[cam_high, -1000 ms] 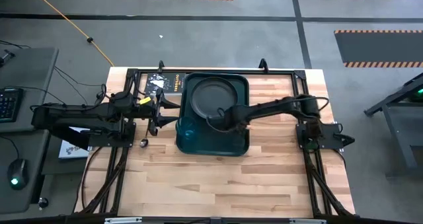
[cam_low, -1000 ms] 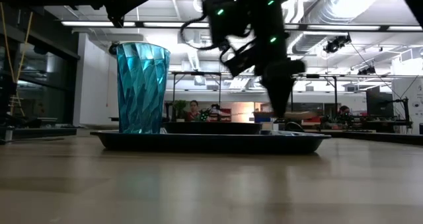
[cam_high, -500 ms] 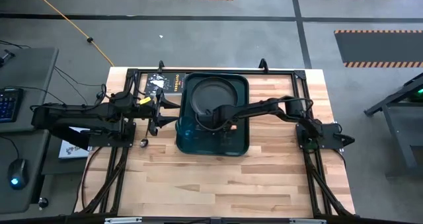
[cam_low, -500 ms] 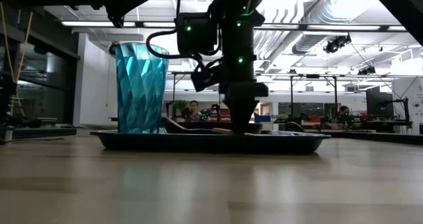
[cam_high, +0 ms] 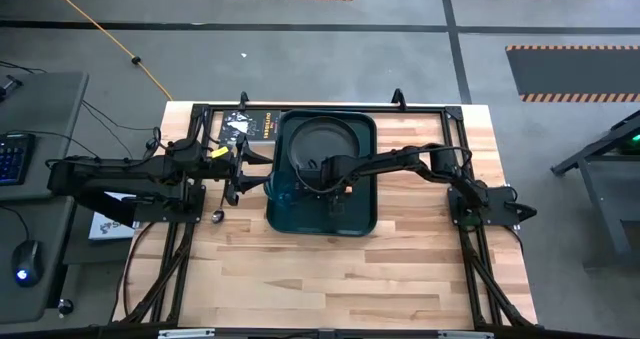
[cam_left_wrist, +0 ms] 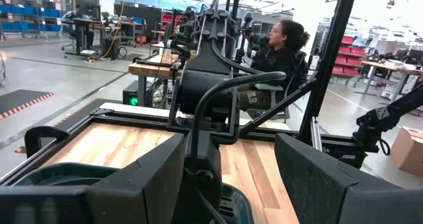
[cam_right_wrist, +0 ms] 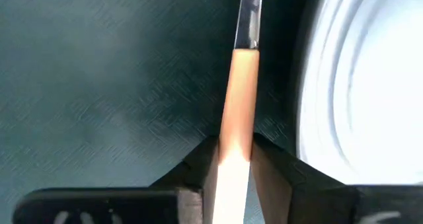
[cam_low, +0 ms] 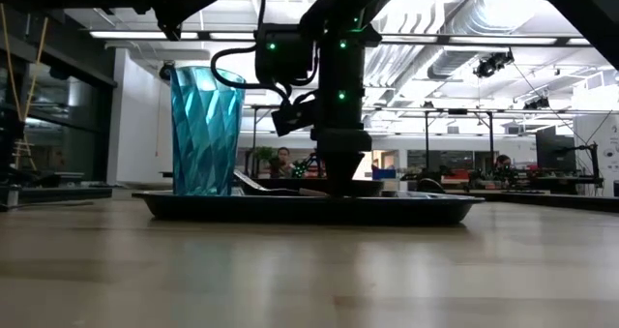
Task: Pick and place plate/cup/fork/spoon on tray
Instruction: Put the orange fork on the left side of the black plate on the black serving tray
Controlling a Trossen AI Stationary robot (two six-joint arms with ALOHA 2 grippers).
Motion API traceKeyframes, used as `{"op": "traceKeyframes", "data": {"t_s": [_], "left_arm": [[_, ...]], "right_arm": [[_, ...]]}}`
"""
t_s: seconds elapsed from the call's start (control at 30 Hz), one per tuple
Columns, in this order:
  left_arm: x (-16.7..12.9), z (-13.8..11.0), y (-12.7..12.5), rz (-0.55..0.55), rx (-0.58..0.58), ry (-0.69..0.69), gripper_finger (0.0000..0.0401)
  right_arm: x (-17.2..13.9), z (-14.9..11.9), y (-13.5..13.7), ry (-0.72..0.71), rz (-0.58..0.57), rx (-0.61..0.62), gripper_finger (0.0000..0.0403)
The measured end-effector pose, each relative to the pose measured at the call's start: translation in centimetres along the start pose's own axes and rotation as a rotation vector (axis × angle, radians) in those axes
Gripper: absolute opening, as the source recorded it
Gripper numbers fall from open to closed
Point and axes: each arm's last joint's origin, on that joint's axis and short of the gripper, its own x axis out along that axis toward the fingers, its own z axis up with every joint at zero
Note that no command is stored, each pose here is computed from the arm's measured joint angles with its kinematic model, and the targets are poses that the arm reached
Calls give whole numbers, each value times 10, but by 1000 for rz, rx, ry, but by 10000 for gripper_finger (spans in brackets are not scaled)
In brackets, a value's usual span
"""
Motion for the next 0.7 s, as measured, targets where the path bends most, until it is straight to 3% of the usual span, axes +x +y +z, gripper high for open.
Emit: {"op": "traceKeyframes", "data": {"t_s": [0.5,0.7], "left_arm": [[0,0,0,0,0,0,227],[0,0,0,0,0,0,227]], "right_arm": [[0,0,1,1,13,-5,92],[-7,-2,0,2,47,10,127]]}}
